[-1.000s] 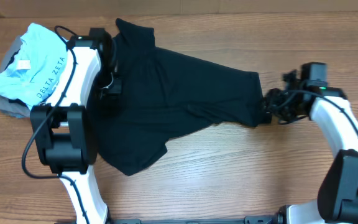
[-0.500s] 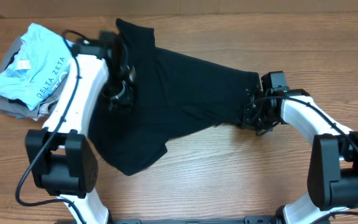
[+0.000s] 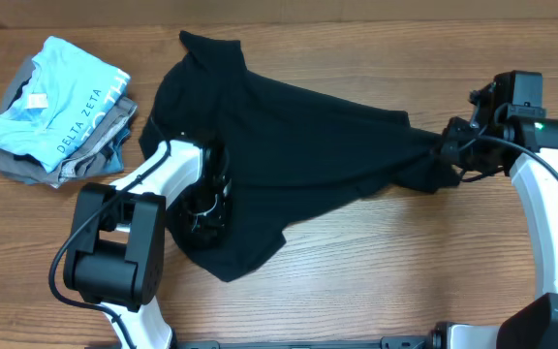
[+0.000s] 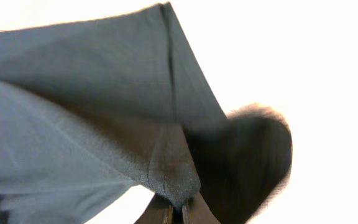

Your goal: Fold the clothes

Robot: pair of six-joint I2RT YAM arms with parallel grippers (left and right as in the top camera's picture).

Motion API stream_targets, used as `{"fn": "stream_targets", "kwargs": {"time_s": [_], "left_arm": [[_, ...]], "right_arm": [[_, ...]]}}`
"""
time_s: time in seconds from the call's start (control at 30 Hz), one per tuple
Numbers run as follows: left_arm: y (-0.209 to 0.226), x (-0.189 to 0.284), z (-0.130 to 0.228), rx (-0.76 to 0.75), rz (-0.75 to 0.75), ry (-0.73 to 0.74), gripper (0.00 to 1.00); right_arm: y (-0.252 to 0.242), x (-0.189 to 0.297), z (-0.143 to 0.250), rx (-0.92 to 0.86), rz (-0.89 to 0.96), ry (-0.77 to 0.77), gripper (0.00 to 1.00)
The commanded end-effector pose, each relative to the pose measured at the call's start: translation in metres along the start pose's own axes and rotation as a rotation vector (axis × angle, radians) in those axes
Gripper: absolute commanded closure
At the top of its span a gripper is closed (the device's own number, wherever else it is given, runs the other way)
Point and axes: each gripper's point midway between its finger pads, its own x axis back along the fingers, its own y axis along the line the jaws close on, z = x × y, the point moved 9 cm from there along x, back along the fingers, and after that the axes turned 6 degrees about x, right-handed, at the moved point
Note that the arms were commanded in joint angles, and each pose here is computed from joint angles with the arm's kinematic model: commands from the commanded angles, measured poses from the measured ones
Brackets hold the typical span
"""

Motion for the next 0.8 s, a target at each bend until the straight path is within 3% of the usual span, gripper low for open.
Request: {"fn": "stream_targets", "kwargs": {"time_s": [0.0,0.23,0.33,0.5,0.53,0.6,0.77], "left_arm": [[0.011,-0.012,0.007,0.057,-0.098,0.022,0.82],[0.021,-0.01,-0.002,0.144,-0.204,-0.058,0.85],[0.028,-0.003,-0.017,0.174,-0.199,-0.142,0.94],[0.035,0.007,-0.034,0.199,-0.169,-0.228,0.94],[0.034,0.008,-0.035,0.191,-0.169,-0.232,0.93],[0.034,0.011,-0.034,0.155,-0.173,-0.229,0.9],[0.029,0.025,-0.029,0.132,-0.166,-0.24,0.86]], "right_arm": [[-0.008,0.001,0.004,-0.044,0.062,0.031,0.96],[-0.007,0.001,-0.015,-0.042,0.064,-0.095,0.96],[-0.005,-0.001,-0.031,-0.117,0.037,-0.187,0.96],[0.0,-0.026,-0.046,-0.161,-0.008,-0.245,0.96],[-0.001,-0.033,-0.048,-0.165,-0.008,-0.238,0.9],[-0.003,-0.051,-0.049,-0.167,0.001,-0.208,0.62],[-0.013,-0.059,-0.044,-0.161,0.028,-0.152,0.53]]}}
